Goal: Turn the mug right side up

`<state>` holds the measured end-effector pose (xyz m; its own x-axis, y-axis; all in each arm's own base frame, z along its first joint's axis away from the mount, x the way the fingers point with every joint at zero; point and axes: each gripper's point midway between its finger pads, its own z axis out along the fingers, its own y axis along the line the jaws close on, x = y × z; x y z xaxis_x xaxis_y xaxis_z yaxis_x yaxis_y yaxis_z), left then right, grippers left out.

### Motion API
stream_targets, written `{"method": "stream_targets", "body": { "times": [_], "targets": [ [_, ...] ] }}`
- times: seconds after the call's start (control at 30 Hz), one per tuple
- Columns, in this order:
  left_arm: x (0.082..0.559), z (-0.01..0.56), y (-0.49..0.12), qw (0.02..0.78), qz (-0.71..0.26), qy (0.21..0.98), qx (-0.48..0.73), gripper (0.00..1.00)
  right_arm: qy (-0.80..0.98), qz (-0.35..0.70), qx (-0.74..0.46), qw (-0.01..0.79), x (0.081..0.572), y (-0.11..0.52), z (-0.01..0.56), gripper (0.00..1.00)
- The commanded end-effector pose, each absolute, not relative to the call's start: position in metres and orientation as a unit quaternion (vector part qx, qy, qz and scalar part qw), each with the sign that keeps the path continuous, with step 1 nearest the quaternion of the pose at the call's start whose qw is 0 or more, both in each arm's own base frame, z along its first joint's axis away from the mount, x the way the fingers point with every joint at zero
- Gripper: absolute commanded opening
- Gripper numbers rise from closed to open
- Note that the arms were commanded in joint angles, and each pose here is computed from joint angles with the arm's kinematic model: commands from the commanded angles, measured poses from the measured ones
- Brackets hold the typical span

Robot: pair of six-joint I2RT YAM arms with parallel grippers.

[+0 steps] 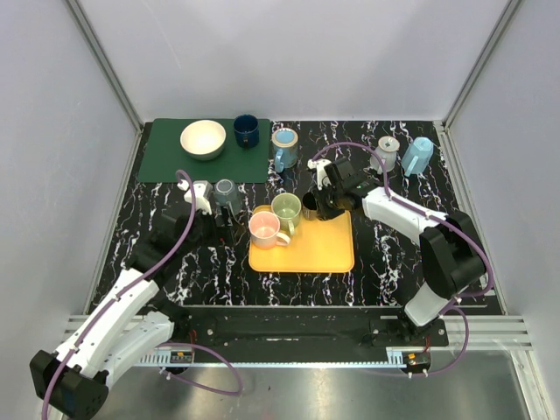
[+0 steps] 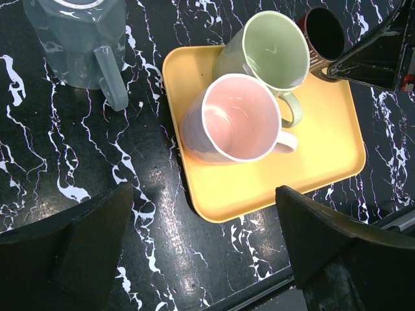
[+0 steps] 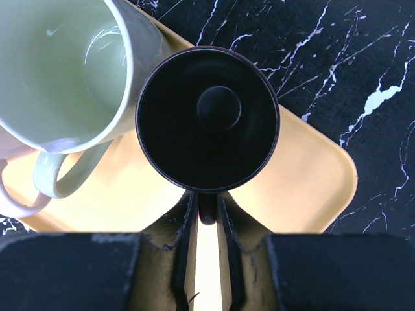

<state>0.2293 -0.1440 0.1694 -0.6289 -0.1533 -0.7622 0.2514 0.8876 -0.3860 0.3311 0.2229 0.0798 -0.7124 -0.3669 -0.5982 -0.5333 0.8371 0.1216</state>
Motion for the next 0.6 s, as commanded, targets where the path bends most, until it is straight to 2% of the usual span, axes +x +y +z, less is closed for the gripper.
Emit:
{"method": "stream_targets", "body": {
  "times": [0.0, 0.07, 0.1, 0.27, 0.57],
  "targets": [
    [0.232, 0.174, -0.15, 0.439, -0.25, 0.862, 0.035, 0.94, 0.907, 0.149, -0.253, 0.302, 0.335, 0.229, 0.084, 0.18],
    [0.232, 0.173, -0.15, 0.439, -0.249, 0.863, 0.034, 0.94, 0.911, 0.142, -0.245, 0.3, 0.337, 0.227, 0.084, 0.1],
    [0.233, 0.174, -0.15, 0.44, -0.25, 0.862, 0.034, 0.94, 0.914, 0.137, -0.245, 0.292, 0.336, 0.226, 0.084, 0.0],
    [0.233, 0.175, -0.15, 0.442, -0.25, 0.861, 0.033, 0.94, 0.923, 0.134, -0.218, 0.286, 0.329, 0.22, 0.091, 0.0],
    [0.237, 0.186, -0.139, 0.469, -0.235, 0.851, 0.011, 0.94, 0.903, 0.143, -0.19, 0.357, 0.314, 0.204, 0.163, 0.0]
  ]
}}
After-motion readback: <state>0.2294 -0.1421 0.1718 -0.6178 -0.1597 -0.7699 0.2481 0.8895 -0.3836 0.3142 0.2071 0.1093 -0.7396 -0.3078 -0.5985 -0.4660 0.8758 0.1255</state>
